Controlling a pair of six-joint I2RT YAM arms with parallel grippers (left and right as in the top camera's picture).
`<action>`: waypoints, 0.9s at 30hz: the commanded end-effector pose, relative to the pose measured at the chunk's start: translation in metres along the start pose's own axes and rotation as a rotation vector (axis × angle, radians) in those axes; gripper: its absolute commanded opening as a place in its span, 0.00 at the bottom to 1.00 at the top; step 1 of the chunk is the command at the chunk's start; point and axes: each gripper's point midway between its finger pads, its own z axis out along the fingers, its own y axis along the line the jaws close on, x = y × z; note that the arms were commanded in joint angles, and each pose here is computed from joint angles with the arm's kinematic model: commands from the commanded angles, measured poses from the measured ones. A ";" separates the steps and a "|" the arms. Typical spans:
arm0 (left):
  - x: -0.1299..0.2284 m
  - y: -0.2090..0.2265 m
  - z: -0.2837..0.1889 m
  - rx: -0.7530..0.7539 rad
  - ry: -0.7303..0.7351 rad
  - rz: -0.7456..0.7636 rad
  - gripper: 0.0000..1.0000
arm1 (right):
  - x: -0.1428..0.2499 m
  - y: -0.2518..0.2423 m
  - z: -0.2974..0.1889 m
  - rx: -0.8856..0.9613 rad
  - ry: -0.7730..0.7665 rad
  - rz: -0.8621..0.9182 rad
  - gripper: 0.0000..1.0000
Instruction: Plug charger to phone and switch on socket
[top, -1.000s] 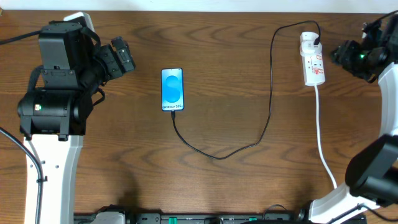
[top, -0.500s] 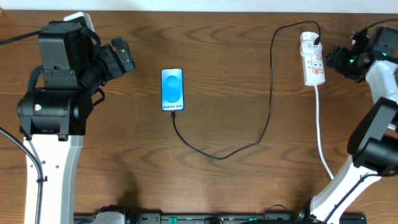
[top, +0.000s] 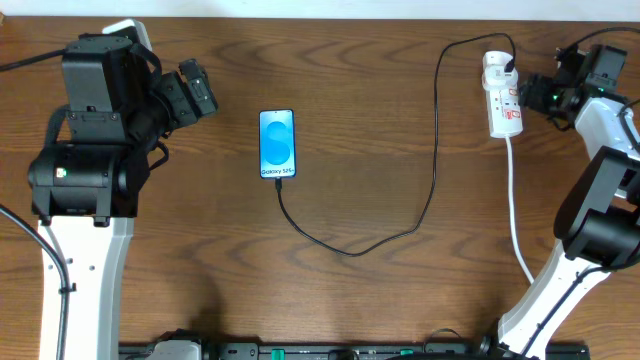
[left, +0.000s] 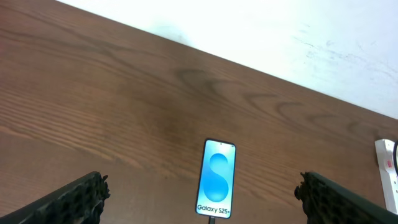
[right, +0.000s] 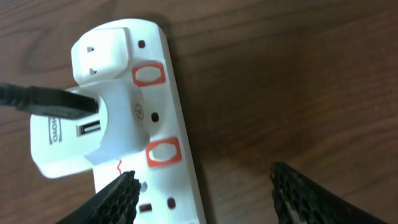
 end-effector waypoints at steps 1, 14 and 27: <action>-0.001 0.002 -0.001 -0.009 -0.004 -0.004 1.00 | 0.000 0.000 0.009 0.022 -0.003 -0.034 0.67; -0.001 0.002 -0.001 -0.009 -0.004 -0.004 1.00 | 0.005 -0.003 0.030 0.054 -0.012 -0.049 0.68; -0.001 0.002 -0.001 -0.009 -0.004 -0.004 1.00 | -0.001 0.007 0.033 0.048 -0.039 -0.070 0.68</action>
